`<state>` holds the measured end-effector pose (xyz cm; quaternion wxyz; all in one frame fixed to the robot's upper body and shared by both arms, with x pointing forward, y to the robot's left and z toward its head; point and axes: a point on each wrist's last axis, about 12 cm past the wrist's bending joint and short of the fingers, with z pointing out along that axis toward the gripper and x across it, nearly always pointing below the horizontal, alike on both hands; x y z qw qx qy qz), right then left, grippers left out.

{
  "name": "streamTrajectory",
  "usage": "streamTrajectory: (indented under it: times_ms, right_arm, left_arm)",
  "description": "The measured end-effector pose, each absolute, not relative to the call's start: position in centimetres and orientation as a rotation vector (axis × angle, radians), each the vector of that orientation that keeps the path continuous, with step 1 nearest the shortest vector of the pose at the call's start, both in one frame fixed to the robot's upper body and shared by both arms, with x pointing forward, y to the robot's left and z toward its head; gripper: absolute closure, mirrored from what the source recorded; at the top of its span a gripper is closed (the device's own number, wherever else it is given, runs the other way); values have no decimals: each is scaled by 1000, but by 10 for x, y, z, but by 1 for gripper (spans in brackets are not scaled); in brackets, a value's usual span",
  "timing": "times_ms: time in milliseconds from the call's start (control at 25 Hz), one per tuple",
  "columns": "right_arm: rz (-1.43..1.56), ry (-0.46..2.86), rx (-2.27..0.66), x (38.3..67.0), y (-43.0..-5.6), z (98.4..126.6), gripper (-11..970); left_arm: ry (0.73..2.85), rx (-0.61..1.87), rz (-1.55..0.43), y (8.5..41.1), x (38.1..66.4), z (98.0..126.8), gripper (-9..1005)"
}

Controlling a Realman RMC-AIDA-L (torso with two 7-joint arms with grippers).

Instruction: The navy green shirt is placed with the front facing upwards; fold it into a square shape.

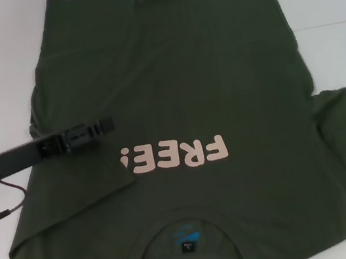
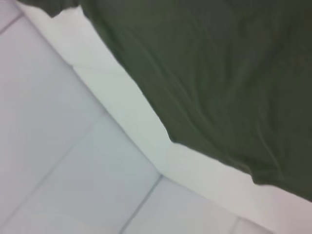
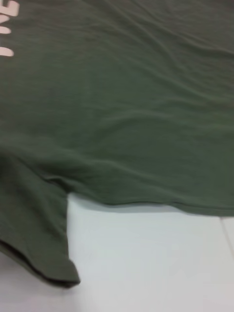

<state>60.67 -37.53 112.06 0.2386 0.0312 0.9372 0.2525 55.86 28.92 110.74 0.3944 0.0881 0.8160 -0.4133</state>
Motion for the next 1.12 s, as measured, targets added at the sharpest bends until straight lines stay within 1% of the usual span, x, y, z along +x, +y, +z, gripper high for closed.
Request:
streamTrajectory:
  times_ms: [280,680,840,1120]
  right_arm:
    - [667,2547,154,615,-383,1132,900]
    - [685,2539,130,626,-380,1149,881]
    - [736,2578,77,627,-364,1147,874]
    - [880,2673,-68,624,-321,1141,861]
  left_arm:
    - [2012,116,-1077,306,548,1106,92]
    - [1986,67,-1082,315,542,1105,91]
    - [1986,67,-1082,315,542,1105,92]
    - [1982,75,-1084,313,544,1107,91]
